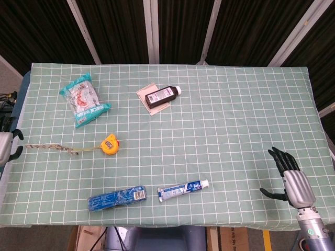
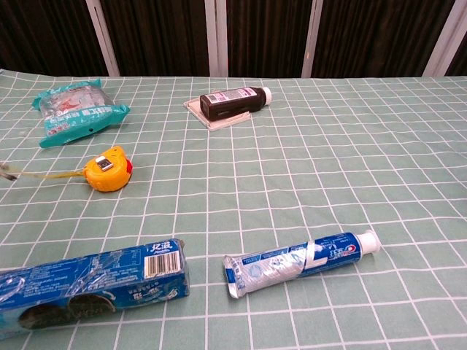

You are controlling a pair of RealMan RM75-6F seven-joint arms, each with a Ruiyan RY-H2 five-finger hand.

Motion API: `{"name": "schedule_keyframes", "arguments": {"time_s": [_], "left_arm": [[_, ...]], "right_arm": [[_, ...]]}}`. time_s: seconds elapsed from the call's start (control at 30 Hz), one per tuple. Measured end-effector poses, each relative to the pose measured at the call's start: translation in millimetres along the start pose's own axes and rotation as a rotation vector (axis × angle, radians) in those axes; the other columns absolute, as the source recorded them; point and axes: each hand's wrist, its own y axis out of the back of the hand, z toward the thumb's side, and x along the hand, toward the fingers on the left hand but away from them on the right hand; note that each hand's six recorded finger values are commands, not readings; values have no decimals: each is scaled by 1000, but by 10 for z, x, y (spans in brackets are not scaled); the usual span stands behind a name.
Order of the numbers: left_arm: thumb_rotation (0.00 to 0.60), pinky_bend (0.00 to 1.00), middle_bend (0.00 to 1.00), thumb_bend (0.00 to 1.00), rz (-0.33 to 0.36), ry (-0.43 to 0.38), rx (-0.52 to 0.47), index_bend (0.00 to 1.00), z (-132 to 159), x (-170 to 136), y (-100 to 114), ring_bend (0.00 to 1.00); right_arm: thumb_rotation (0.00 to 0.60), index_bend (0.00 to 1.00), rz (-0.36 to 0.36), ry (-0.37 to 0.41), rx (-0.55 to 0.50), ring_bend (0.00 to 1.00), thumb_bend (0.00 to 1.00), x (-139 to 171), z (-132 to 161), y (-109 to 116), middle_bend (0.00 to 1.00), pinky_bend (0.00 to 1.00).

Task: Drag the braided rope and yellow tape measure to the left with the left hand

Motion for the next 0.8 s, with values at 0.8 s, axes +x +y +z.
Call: {"name": "schedule_keyframes", "arguments": {"time_s": [0.8], "left_arm": [[600, 0, 0, 46, 112, -120, -206, 0, 287, -1122, -88, 0]], "right_arm": [[600, 0, 0, 37, 68, 0, 115, 17, 51, -24, 0, 0]]}}
